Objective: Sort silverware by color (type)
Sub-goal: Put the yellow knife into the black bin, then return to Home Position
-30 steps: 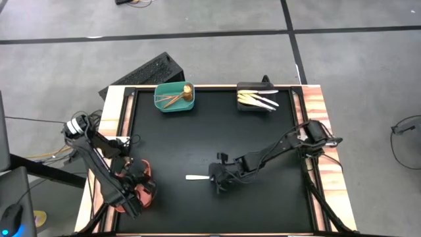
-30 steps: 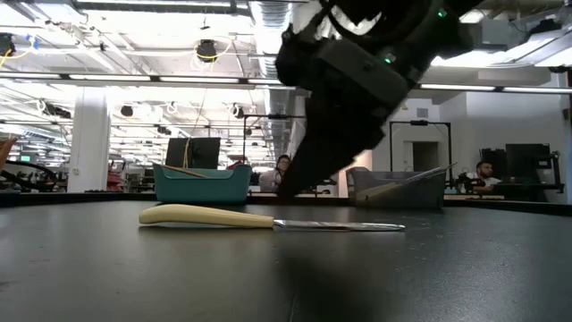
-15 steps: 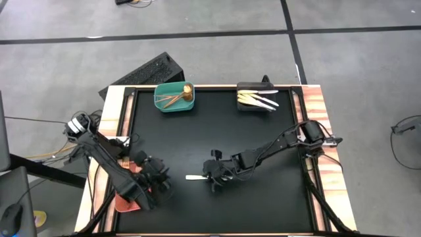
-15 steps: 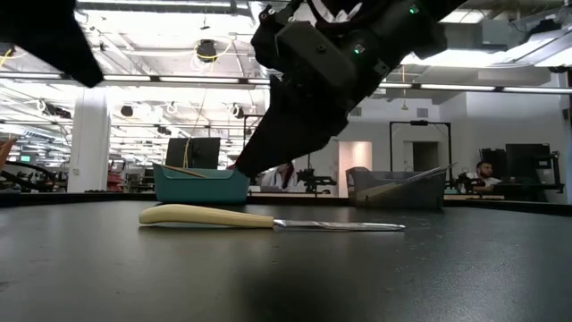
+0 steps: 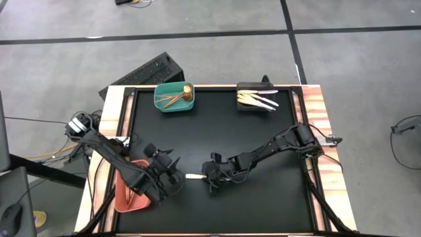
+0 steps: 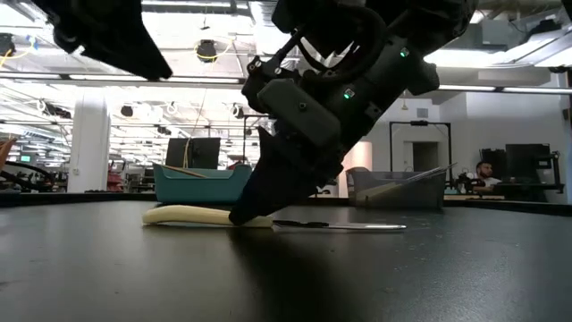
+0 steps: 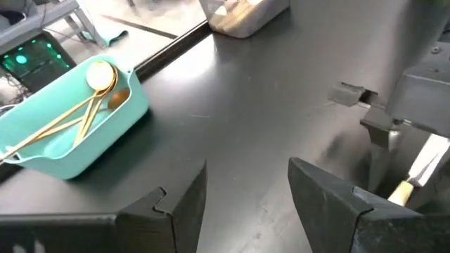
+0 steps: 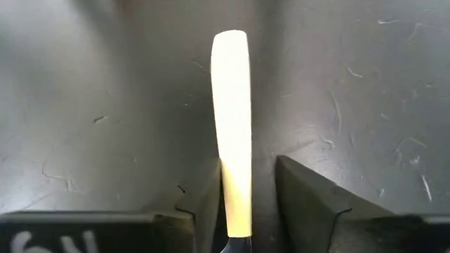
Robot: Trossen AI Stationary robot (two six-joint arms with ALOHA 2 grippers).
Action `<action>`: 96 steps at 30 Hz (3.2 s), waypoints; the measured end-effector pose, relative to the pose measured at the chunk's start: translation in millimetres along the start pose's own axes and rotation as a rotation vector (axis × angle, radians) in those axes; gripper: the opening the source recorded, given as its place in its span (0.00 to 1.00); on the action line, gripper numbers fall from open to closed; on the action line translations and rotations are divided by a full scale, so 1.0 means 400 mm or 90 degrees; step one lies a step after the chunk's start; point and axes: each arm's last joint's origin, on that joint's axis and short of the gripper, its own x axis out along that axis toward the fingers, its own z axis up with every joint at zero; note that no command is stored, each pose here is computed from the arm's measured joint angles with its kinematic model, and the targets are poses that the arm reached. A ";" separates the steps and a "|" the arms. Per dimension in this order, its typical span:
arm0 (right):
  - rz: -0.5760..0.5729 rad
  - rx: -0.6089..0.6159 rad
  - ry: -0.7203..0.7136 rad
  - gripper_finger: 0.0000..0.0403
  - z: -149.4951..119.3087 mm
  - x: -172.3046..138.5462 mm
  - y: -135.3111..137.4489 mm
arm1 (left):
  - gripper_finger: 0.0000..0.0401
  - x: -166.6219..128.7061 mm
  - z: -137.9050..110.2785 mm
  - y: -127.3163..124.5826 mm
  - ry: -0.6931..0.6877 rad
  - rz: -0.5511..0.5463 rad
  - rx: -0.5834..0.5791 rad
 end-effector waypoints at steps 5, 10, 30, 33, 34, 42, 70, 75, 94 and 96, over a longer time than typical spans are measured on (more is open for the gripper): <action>-0.020 -0.022 -0.002 0.25 0.002 -0.006 -0.003 | 0.47 0.023 -0.009 -0.002 0.017 0.000 0.003; -0.055 -0.027 0.003 0.08 -0.003 -0.007 -0.007 | 0.47 0.029 -0.015 -0.002 0.015 0.000 0.005; -0.344 -0.139 0.165 0.09 0.023 -0.286 -0.065 | 0.47 0.061 0.028 -0.035 -0.084 -0.002 -0.068; -0.404 -0.149 0.189 0.09 0.039 -0.351 -0.110 | 0.47 0.077 0.043 -0.046 -0.069 -0.016 -0.035; -0.418 -0.151 0.195 0.09 0.046 -0.368 -0.126 | 0.47 0.083 0.048 -0.048 -0.064 -0.020 -0.027; -0.467 -0.196 0.261 0.09 0.058 -0.481 -0.317 | 0.47 0.116 0.067 -0.044 -0.049 -0.011 -0.016; -0.470 0.054 0.171 0.47 -0.004 -0.599 -0.784 | 0.47 0.274 0.024 0.033 0.002 0.078 -0.010; -0.343 0.142 0.012 0.48 0.001 -0.586 -0.715 | 0.47 0.324 0.024 0.044 0.024 0.030 -0.003; 0.064 -0.021 -0.435 0.31 -0.060 -0.549 -0.265 | 0.47 0.343 0.088 0.026 -0.203 -0.294 -0.009; 0.100 -0.037 -0.458 0.30 -0.058 -0.558 -0.231 | 0.47 0.326 0.098 0.031 -0.219 -0.293 0.000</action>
